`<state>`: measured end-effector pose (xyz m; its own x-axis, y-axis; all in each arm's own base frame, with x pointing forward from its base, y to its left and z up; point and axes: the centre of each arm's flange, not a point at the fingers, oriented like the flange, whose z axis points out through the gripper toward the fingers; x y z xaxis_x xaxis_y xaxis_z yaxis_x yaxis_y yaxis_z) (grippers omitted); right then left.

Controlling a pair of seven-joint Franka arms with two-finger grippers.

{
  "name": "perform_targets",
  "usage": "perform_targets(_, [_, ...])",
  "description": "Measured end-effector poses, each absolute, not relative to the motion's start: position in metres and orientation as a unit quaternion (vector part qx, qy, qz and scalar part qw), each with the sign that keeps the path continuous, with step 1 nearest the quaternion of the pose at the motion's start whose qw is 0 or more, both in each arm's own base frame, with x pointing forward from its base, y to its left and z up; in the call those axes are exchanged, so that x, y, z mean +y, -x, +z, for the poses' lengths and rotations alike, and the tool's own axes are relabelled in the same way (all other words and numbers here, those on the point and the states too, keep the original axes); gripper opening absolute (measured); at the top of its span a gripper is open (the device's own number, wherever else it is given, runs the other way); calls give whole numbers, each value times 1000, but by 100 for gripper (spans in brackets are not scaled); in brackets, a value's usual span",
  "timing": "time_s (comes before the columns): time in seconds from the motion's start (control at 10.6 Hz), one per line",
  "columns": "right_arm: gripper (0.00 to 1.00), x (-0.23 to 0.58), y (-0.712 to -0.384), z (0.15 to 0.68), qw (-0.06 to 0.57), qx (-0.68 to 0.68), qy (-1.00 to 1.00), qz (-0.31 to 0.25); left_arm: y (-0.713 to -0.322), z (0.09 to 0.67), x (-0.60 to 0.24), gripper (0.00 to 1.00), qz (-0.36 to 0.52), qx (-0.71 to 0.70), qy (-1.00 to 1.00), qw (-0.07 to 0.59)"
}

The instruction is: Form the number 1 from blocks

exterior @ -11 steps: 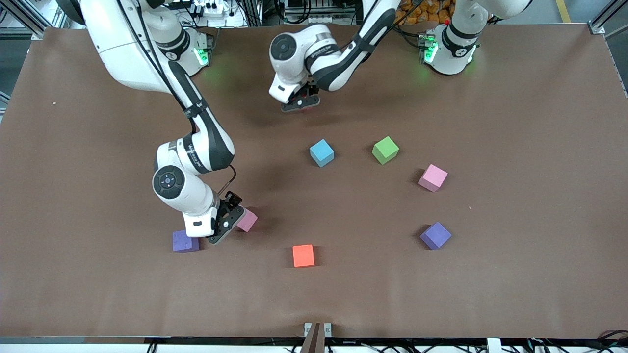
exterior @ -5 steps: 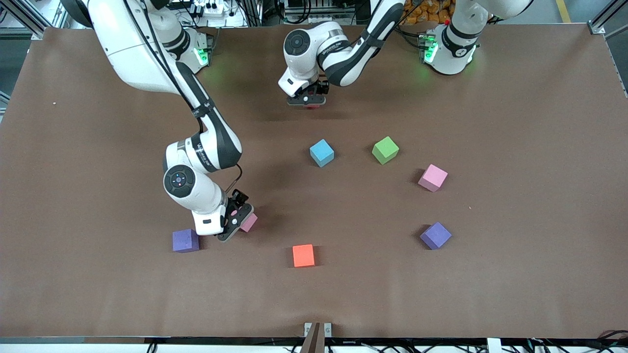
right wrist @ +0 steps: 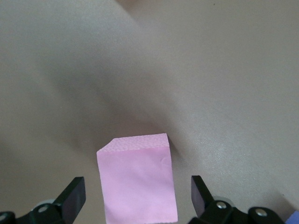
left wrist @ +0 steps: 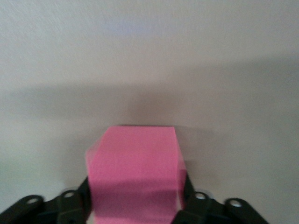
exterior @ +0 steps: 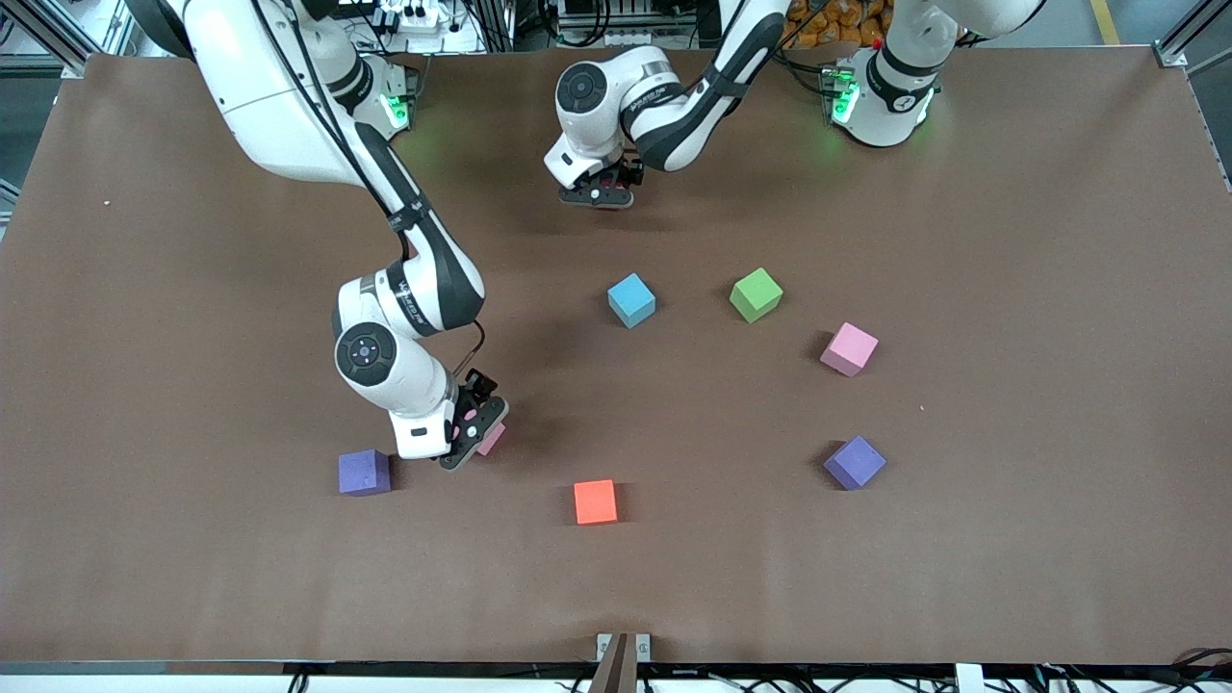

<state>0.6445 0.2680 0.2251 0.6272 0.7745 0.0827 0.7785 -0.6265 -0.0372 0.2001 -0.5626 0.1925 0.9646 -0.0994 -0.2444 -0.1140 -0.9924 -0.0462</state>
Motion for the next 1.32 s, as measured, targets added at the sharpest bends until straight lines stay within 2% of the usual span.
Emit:
perform_targets(0.09, [100,270,-644,225,35,-432,901,-30,-197,189,-563,96,123,48,991,33])
perform_targets(0.19, [100,271,-643,225,35,-433,900,-31,-198,190,-563,100,123,36,991,33])
perform_targets(0.38, [100,273,-642,223,35,-434,900,-30,-206,197,-563,100,120,17,992,34])
perform_targets(0.57, [100,273,-642,220,34,-434,900,-32,-231,216,-557,100,114,-15,993,35])
perform_targets(1.04, [99,272,-641,198,32,-433,900,-35,-338,253,-533,100,77,-175,981,15])
perform_targets(1.13, [90,271,-642,198,31,-432,901,-35,-356,249,-527,100,65,-212,975,21])
perform_targets(1.23, [88,270,-642,198,30,-431,901,-35,-373,239,-521,100,53,-242,968,30])
perform_targets(1.32, [75,266,-644,199,29,-429,902,-36,-387,225,-515,100,48,-264,963,39])
